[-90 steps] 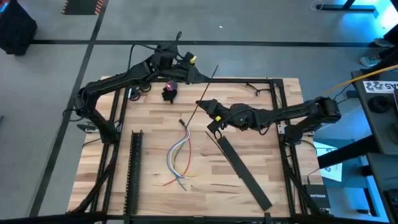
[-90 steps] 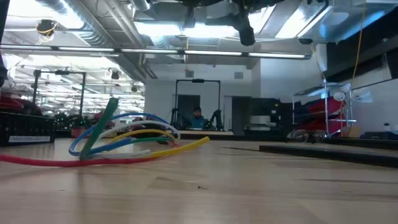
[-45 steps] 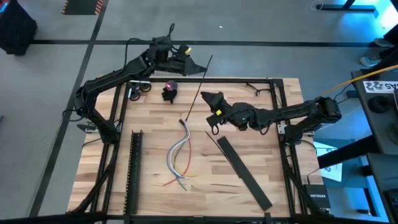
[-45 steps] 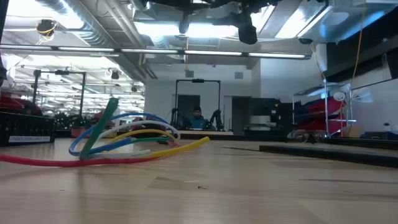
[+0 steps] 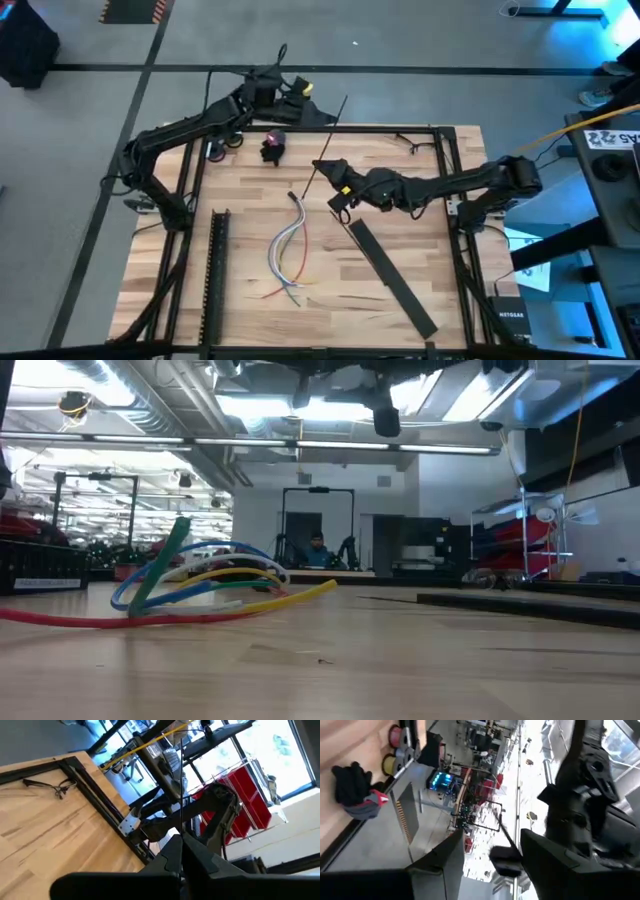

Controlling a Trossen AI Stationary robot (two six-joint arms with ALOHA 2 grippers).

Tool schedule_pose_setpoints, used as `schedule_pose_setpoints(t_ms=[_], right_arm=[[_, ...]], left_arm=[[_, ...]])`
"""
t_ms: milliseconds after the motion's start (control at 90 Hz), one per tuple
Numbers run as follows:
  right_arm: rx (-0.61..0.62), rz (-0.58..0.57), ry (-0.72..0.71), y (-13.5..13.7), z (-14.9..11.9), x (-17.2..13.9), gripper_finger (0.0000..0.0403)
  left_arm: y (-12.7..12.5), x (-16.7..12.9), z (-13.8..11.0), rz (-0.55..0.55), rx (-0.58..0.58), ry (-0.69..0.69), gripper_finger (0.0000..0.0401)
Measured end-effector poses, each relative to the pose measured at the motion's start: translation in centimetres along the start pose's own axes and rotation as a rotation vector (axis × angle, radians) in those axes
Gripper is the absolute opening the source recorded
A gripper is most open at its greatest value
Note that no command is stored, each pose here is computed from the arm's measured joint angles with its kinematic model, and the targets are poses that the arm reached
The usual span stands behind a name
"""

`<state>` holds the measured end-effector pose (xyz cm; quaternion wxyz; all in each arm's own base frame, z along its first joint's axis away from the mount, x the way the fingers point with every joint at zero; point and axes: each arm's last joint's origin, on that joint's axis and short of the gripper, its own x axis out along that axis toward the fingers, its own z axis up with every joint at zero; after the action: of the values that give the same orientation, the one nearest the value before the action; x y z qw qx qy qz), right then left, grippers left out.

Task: Ziptie cables
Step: Insert the left black zip tie tail into the locking head

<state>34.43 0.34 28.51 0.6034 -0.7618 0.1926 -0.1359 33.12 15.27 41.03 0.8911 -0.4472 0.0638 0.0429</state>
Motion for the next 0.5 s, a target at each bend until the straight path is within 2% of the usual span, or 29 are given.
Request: schedule_pose_setpoints(t_ms=[133,289,400,500], right_arm=[[0.038,-0.022,-0.001,-0.03,0.13,0.15,0.0175],[0.162,-0.023,-0.02,-0.06,0.39,0.03,0.0125],[0.302,-0.009,-0.088,0.07,0.62,0.02,0.0082],[0.514,-0.012,-0.128,-0.11,0.83,-0.07,0.0042]], left_arm=[[-0.06,0.11,-0.13,0.002,0.022,0.001,0.0],[0.01,0.04,0.07,0.002,0.029,-0.012,0.0],[-0.27,0.04,0.29,-0.024,0.047,-0.034,0.0],[-0.26,0.01,0.38,-0.026,0.081,-0.039,0.0]])
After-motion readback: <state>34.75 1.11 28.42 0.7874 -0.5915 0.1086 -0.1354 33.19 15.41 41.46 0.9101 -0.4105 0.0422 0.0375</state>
